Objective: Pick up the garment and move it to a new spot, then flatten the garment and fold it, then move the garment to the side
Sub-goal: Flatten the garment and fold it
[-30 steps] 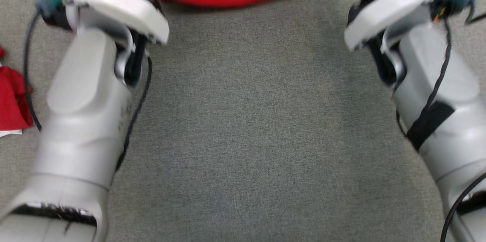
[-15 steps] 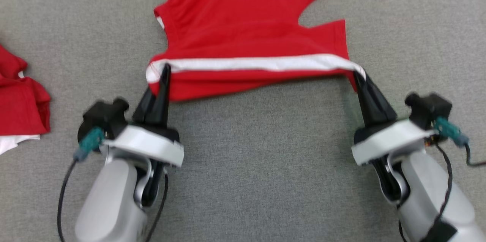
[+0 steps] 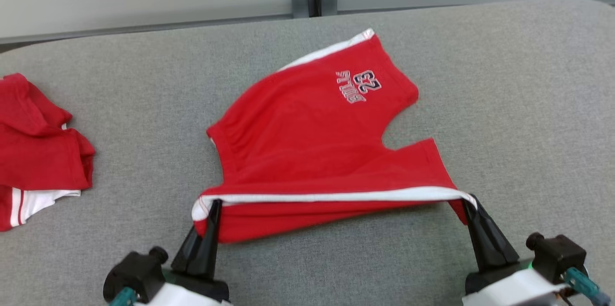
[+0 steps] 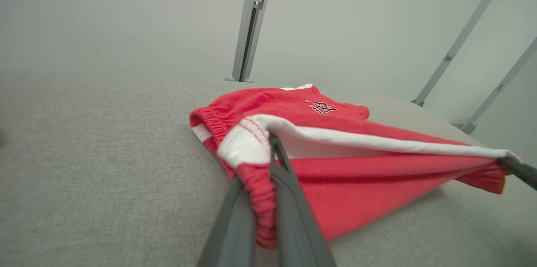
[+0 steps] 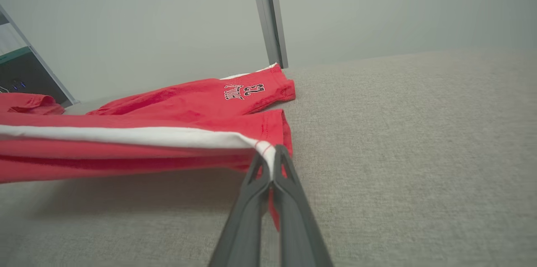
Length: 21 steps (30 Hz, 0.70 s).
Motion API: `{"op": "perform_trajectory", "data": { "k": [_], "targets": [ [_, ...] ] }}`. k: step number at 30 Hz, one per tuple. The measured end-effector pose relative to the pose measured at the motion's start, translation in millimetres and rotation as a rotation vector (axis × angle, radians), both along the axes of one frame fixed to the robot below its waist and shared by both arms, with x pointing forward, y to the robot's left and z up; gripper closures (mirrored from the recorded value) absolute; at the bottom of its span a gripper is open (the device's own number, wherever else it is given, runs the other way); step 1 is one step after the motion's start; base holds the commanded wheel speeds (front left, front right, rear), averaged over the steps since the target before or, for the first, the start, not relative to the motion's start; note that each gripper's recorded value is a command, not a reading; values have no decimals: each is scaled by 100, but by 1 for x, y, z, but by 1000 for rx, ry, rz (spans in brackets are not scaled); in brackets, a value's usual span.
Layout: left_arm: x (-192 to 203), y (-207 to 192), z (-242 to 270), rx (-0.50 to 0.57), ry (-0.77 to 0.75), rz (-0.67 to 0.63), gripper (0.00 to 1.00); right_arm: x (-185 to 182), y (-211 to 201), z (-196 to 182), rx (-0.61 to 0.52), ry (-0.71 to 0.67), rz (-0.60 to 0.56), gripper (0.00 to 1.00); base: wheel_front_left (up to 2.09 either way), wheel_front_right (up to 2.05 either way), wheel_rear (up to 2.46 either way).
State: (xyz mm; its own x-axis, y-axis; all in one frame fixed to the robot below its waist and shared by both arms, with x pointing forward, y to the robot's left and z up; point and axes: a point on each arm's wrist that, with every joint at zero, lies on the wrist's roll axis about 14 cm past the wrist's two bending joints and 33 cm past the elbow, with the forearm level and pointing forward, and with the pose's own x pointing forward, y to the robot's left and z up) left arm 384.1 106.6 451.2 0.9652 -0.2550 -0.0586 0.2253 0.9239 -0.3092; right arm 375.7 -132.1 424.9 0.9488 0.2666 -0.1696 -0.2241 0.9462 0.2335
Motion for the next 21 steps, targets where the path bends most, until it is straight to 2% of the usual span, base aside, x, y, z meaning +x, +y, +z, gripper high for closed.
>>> {"op": "perform_trajectory", "data": {
  "k": [6,12,16,21],
  "targets": [
    [-25,-2,6,-7,6,4,100,-27,-3,9,-5,20,-20,100,0,0,0],
    [-28,-3,9,-14,18,3,100,-29,-6,19,-11,19,-31,100,0,0,0],
    [-24,-7,4,-35,48,-3,100,-19,-13,23,-21,11,-44,100,0,0,0],
    [-1,-9,-2,-51,70,-6,100,18,-16,34,-48,-42,-26,100,0,0,0]
  ]
}}
